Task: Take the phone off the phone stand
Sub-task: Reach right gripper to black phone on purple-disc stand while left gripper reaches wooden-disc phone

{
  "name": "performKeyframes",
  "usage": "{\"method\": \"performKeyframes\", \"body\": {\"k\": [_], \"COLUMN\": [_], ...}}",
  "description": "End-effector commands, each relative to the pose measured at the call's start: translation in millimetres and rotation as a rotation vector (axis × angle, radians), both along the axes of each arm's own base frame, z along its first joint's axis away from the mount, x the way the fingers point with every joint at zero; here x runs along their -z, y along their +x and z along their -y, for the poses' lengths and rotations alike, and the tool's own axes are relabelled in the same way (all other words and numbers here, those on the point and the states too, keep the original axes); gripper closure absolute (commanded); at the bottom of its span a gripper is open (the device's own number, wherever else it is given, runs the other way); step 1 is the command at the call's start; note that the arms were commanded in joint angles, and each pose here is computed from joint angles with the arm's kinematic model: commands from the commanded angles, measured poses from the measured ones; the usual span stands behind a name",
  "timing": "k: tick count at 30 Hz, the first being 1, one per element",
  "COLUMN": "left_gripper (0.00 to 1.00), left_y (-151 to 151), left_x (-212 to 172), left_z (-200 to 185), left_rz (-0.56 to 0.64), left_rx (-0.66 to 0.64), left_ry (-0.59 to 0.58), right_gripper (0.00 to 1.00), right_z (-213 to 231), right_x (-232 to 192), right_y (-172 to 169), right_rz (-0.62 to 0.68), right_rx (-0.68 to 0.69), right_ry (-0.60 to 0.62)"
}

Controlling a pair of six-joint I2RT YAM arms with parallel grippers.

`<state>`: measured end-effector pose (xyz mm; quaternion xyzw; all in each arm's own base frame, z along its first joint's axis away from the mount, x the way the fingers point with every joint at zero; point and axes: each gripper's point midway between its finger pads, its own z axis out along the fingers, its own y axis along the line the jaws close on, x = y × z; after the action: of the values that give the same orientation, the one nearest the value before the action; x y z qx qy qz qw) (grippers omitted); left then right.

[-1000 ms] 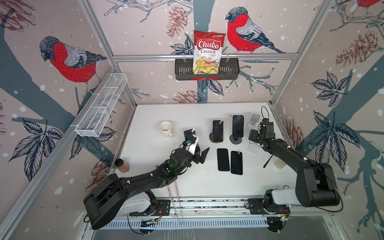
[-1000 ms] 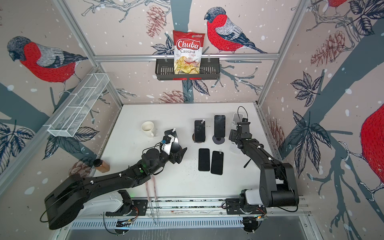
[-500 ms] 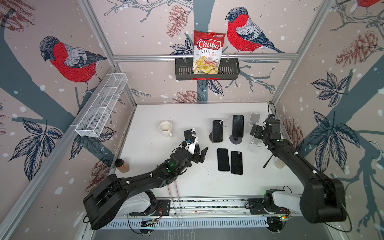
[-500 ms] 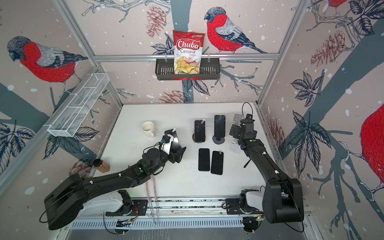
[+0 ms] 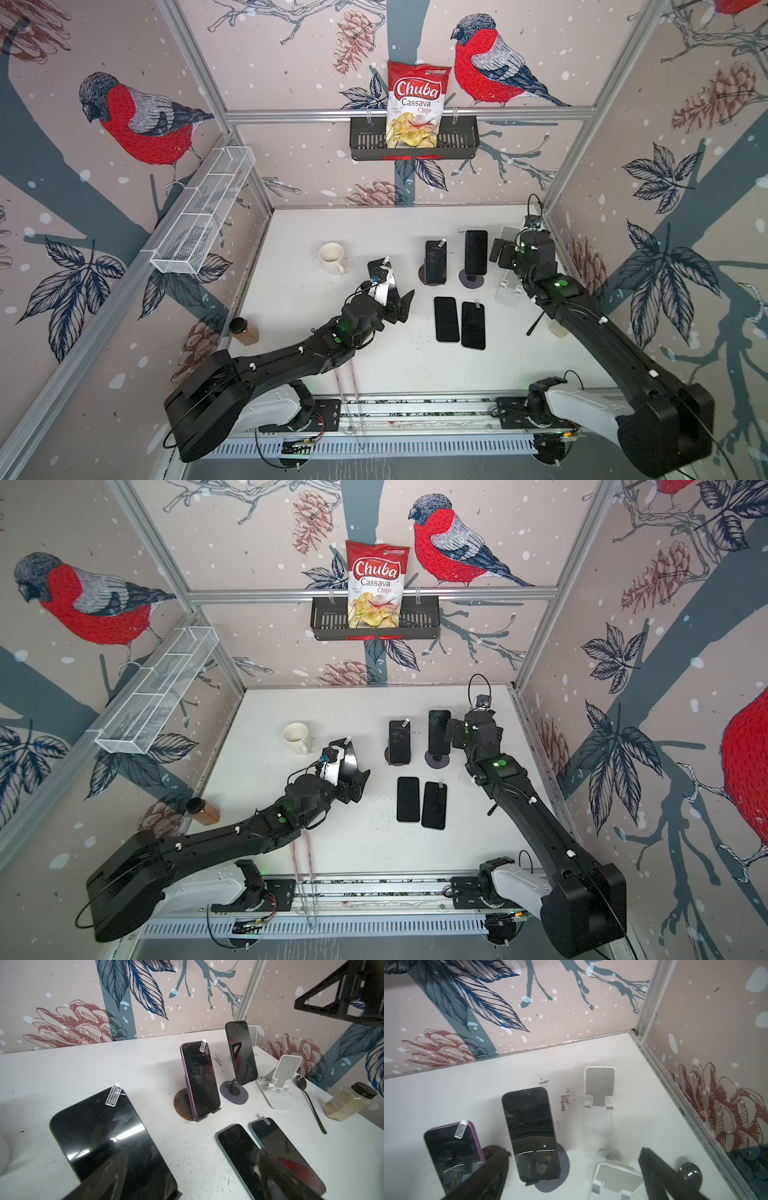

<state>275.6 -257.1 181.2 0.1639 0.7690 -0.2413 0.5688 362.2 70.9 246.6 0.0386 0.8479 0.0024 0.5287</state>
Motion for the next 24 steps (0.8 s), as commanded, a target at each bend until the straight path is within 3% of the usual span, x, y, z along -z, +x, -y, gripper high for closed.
{"method": "performKeyframes", "body": {"k": [1, 11, 14, 24], "left_gripper": [0.04, 0.03, 0.03, 0.03], "left_y": [5.9, 16.9, 23.2, 28.4], "left_x": [-2.3, 1.7, 5.0, -1.3], "left_z": [-5.0, -26.2, -38.8, -39.4], "left_rz": [-0.017, -0.064, -0.107, -0.213], "left_rx": [-0.052, -0.204, -0.305, -0.38], "left_ry": [-0.009, 0.003, -0.002, -0.014], "right_gripper": [0.01, 0.01, 0.01, 0.01], "right_z": [-17.7, -103.9, -117.0, -131.7], "right_x": [-10.2, 8.8, 23.2, 35.5], "right_y": [-2.4, -18.0, -20.4, -16.4], "right_rz": [0.033, 0.001, -0.051, -0.125], "right_rx": [-0.042, -0.304, -0.335, -0.333], "right_ry": [-0.005, 0.078, 0.109, 0.166]}}
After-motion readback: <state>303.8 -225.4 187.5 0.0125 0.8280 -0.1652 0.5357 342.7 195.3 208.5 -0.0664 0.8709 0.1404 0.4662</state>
